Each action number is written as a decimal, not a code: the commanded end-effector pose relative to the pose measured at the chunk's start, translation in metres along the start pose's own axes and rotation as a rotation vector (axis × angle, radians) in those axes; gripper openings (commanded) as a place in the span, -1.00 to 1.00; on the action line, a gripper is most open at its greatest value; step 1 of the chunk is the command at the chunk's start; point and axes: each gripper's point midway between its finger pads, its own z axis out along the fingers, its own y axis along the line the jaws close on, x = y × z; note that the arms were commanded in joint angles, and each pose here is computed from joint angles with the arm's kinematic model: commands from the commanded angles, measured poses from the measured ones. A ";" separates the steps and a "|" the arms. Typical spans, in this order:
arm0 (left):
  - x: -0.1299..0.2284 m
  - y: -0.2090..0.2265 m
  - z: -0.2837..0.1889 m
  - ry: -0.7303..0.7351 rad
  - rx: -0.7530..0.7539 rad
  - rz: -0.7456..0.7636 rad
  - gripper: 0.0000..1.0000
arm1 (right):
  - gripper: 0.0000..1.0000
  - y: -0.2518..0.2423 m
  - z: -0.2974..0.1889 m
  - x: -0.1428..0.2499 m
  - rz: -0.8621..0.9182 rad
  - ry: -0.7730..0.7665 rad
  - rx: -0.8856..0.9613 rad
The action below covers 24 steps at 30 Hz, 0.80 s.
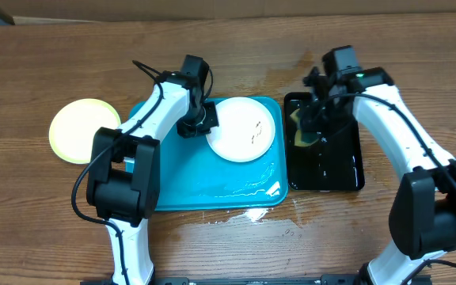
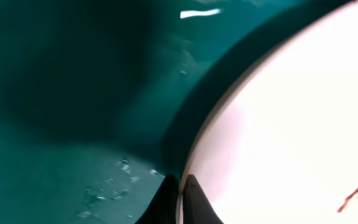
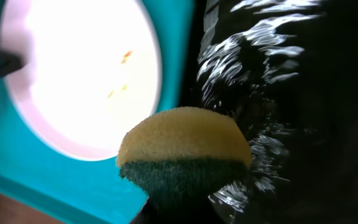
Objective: Clean dirty plates on tray and stack at the side
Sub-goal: 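Carry the sponge left onto the white plate with the right gripper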
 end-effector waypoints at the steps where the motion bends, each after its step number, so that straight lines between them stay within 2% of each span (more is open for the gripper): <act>1: 0.004 0.000 -0.001 -0.005 -0.024 0.035 -0.92 | -0.93 0.030 0.006 0.006 -0.158 0.012 -0.043; 7: 0.008 -0.007 0.000 0.001 -0.025 0.052 -0.92 | -0.92 0.070 0.021 0.012 -0.322 0.005 0.002; 13: 0.013 -0.005 0.000 0.019 -0.034 0.054 -0.92 | -0.93 0.082 0.042 0.009 -0.432 -0.059 0.125; 24: 0.029 0.002 -0.001 0.083 -0.063 0.089 -0.92 | -0.91 0.079 0.075 -0.002 -0.457 -0.167 0.138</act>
